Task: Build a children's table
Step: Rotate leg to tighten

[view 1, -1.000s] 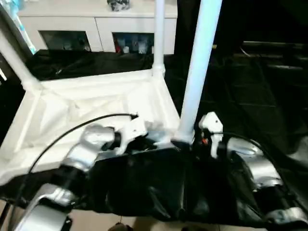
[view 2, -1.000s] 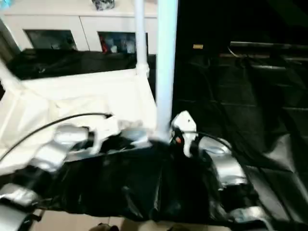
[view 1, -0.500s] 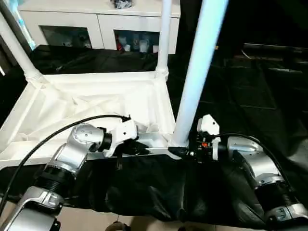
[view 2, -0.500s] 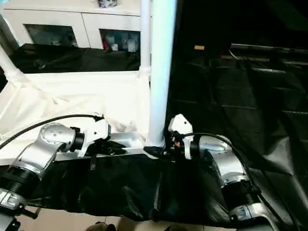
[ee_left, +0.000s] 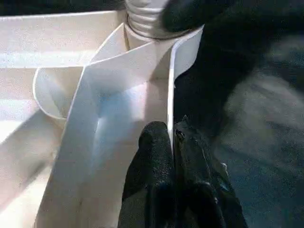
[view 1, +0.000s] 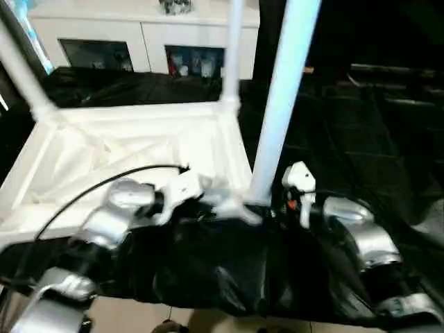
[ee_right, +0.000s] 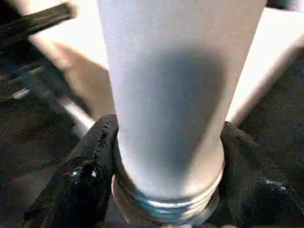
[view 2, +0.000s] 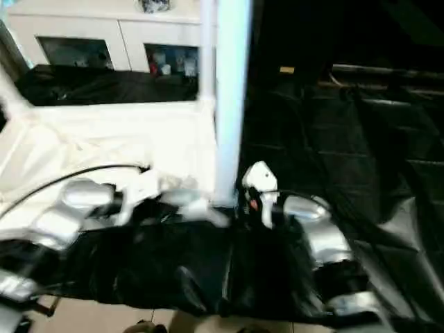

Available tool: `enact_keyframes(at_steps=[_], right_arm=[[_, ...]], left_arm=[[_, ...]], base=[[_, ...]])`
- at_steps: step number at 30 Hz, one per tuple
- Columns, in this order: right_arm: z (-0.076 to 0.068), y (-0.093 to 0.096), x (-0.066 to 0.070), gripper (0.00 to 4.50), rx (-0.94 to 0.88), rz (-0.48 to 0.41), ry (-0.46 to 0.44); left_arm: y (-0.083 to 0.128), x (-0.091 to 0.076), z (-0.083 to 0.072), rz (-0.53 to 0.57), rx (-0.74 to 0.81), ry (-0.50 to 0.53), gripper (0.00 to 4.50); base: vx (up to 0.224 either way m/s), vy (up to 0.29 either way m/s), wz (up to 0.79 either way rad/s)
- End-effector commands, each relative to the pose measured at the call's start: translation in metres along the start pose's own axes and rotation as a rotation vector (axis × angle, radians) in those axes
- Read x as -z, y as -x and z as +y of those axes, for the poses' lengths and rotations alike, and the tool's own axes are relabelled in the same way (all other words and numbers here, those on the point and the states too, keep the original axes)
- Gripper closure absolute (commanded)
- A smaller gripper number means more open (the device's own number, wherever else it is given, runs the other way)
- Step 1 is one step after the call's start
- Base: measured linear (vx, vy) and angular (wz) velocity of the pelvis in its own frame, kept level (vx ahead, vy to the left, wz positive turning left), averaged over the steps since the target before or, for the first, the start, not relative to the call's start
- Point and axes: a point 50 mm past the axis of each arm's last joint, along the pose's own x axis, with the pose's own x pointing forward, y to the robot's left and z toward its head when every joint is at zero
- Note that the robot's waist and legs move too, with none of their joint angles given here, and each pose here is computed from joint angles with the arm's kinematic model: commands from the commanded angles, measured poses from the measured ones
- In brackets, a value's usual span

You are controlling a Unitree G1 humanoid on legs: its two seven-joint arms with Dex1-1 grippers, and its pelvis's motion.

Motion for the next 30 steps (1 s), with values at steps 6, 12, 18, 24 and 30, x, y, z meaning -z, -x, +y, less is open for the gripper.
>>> enact_keyframes(at_steps=[6, 12, 18, 24, 30], right_arm=[[0.032, -0.047, 0.004, 1.77, 0.183, 0.013, -0.114], [0.038, -0.054, -0.006, 1.08, 0.168, -0.045, -0.088], [0.017, -0.027, -0.006, 0.72, 0.078, -0.044, 0.014], [0.009, 0.000, -0.011, 0.72, -0.157, -0.028, 0.076], [0.013, 0.019, -0.010, 0.72, -0.388, 0.044, 0.137]], left_arm=[[-0.045, -0.036, -0.009, -0.095, -0.116, -0.001, 4.50], [-0.047, -0.043, -0.010, -0.112, -0.100, -0.068, 4.50], [-0.025, -0.031, -0.004, -0.111, -0.025, -0.093, 4.50], [-0.003, -0.020, -0.006, -0.109, 0.115, -0.078, 4.50], [0.010, -0.010, -0.004, -0.059, 0.190, -0.105, 4.50]], base=[[0.000, 0.000, 0.00], [0.000, 0.000, 0.00], [0.000, 0.000, 0.00], [0.000, 0.000, 0.00], [0.000, 0.000, 0.00]])
